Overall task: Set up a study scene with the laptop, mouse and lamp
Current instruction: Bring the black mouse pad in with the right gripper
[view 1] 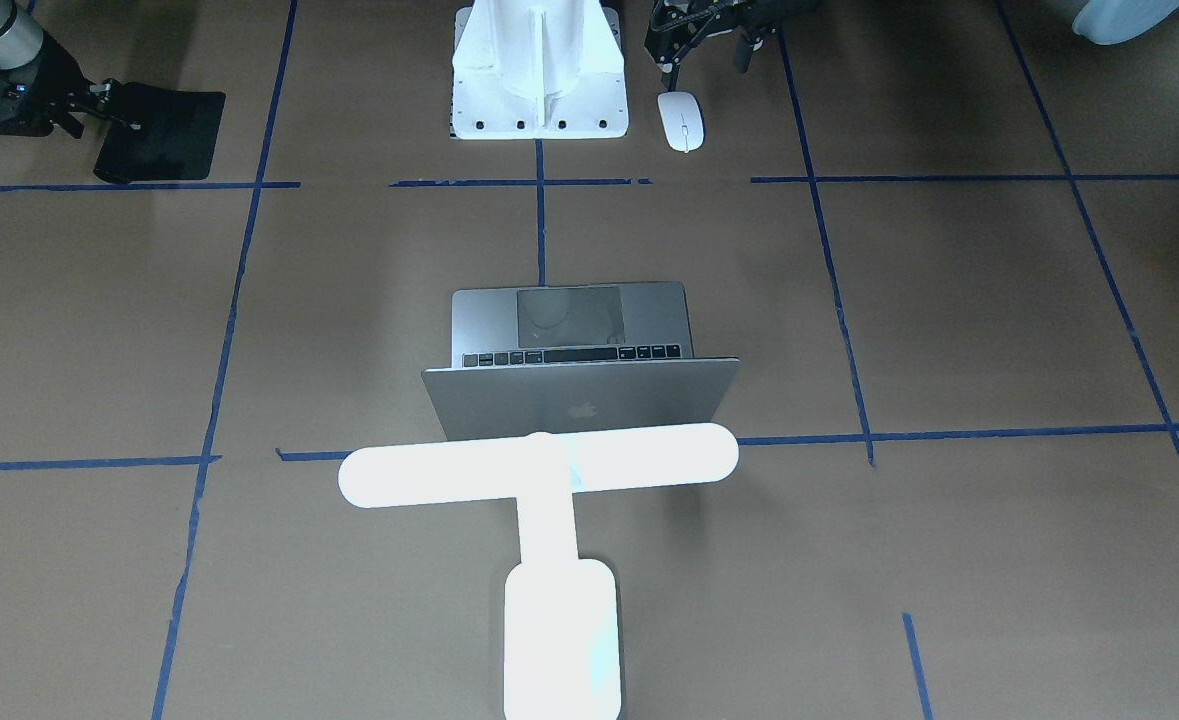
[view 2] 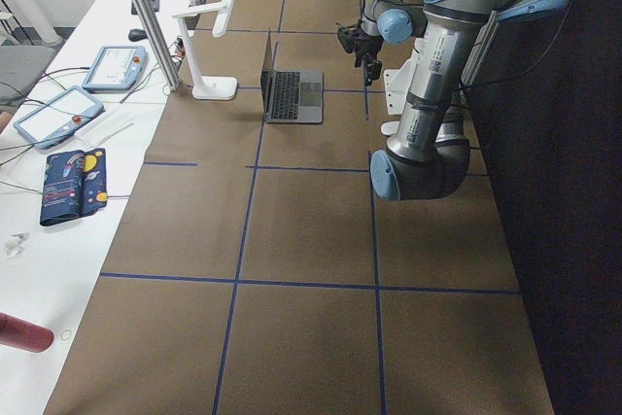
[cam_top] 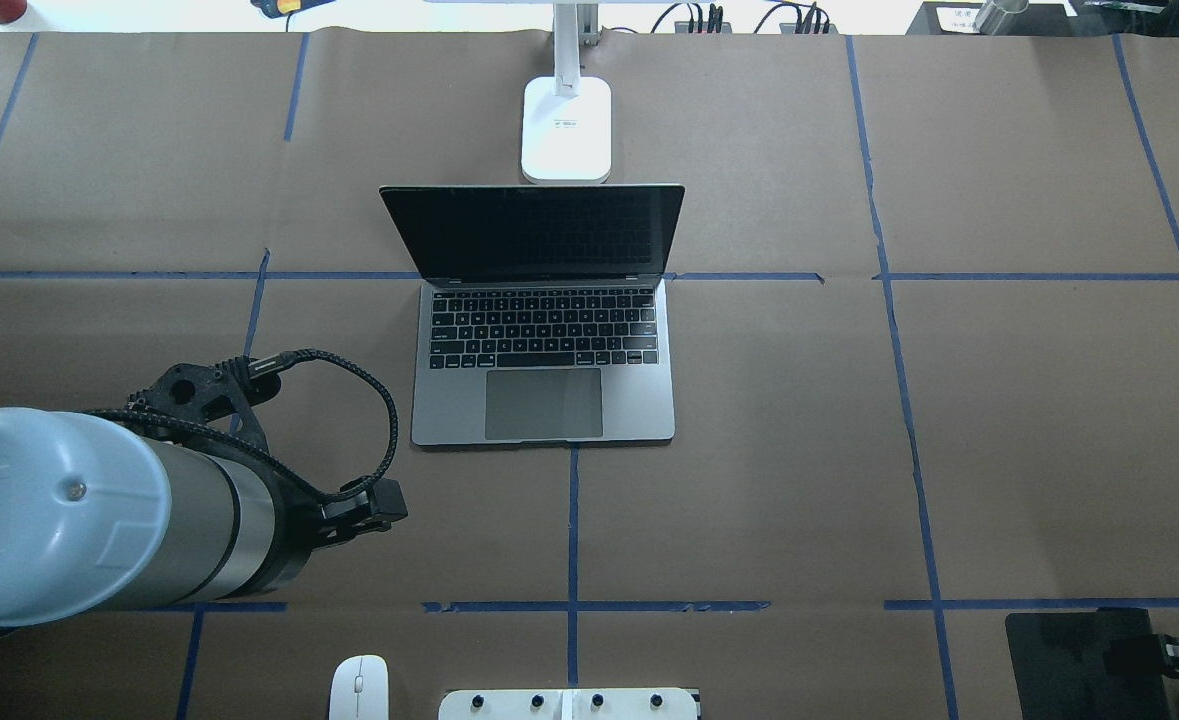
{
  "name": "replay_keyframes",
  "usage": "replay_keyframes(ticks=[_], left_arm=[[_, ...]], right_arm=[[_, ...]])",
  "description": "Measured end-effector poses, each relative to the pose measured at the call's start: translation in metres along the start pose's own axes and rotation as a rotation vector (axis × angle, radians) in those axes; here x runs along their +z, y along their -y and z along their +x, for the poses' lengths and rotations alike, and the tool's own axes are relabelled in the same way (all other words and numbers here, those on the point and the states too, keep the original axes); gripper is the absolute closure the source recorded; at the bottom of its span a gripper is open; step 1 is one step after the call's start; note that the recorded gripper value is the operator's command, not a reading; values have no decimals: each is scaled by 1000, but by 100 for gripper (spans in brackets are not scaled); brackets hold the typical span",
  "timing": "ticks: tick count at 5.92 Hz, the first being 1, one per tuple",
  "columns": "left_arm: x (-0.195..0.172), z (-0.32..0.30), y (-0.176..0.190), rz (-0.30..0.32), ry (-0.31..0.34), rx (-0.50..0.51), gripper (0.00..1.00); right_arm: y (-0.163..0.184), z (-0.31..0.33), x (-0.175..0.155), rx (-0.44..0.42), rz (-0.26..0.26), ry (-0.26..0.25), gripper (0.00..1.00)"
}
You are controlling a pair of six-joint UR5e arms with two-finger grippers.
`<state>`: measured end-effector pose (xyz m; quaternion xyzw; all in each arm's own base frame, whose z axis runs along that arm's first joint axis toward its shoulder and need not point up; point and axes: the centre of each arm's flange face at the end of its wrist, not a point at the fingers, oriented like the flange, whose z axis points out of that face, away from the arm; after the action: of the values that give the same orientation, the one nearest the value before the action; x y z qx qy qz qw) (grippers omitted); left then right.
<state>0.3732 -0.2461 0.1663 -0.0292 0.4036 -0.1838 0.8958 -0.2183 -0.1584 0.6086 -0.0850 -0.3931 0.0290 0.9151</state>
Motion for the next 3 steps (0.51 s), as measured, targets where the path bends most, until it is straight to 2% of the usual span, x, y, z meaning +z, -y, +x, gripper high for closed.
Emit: replay_keyframes(ticks=[1,2,3], left_arm=[[-1,1,0,-1,-8,1,0],[-1,1,0,-1,-12,1,0],[-1,1,0,-1,-12,1,0]], right_arm=[[-3,1,5,-4,-12,-8,32],[-4,1,7,-6,-17,-10,62],[-5,0,7,-6,-20,-9,80]])
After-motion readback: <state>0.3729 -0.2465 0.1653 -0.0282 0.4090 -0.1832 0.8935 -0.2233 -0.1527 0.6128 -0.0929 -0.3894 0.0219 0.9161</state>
